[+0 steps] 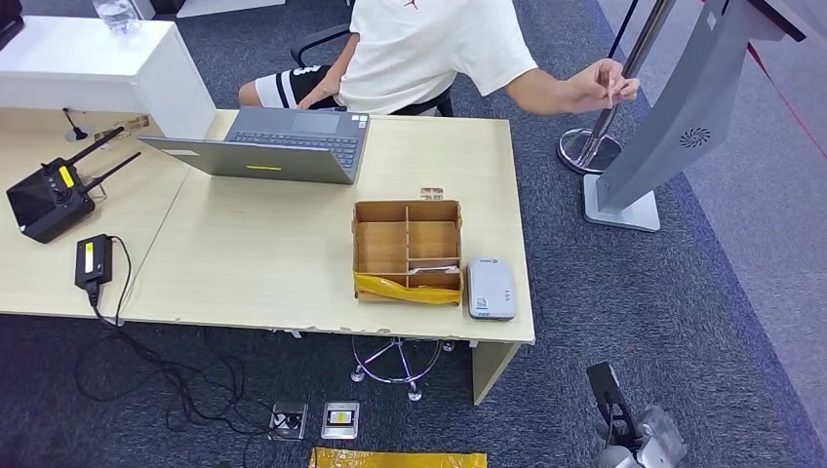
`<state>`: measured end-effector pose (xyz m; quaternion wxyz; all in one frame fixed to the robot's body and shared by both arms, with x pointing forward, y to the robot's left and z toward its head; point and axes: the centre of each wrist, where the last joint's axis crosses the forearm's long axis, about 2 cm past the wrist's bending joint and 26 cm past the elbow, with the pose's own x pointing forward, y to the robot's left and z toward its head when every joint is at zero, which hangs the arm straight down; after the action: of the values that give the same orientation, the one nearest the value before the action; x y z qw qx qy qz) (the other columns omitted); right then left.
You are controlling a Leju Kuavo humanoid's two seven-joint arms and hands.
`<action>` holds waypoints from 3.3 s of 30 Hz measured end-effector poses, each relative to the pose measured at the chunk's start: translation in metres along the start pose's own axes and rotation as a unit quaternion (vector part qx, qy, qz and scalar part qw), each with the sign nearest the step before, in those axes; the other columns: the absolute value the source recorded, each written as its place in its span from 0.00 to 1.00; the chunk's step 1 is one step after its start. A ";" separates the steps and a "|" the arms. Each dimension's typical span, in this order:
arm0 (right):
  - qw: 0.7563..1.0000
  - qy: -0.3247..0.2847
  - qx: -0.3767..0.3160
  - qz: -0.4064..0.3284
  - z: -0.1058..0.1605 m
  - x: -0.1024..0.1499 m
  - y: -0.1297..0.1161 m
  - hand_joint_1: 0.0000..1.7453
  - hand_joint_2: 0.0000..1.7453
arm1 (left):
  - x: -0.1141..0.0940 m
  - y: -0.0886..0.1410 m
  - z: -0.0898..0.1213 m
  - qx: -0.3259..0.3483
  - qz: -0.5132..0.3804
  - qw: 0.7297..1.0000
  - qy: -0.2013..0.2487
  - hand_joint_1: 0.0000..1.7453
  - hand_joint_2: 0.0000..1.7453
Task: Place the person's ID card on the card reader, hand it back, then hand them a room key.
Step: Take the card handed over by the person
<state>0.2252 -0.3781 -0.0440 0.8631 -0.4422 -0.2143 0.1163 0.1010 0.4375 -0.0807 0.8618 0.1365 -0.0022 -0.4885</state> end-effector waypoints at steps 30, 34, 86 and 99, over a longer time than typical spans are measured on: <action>0.628 -0.499 -0.516 -0.301 0.139 0.156 -0.313 0.00 1.00 | -0.014 -0.016 -0.001 -0.027 0.089 0.995 0.024 0.00 1.00; 0.600 -0.549 -0.508 -0.284 0.171 0.176 -0.304 0.00 1.00 | -0.012 -0.017 -0.001 -0.028 0.089 0.995 0.021 0.00 1.00; 0.641 -0.750 -0.113 0.120 0.257 0.280 -0.100 0.96 1.00 | -0.003 -0.016 -0.001 -0.045 0.096 0.994 0.001 0.00 1.00; 0.653 -0.744 -0.104 0.096 0.253 0.279 -0.097 1.00 1.00 | -0.003 -0.017 -0.001 -0.045 0.096 0.994 0.003 0.00 1.00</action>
<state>0.3520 -0.1450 0.2403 0.3472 -0.3130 -0.7515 0.4655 0.0851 0.4324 -0.0855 0.9099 0.0985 0.0097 -0.4028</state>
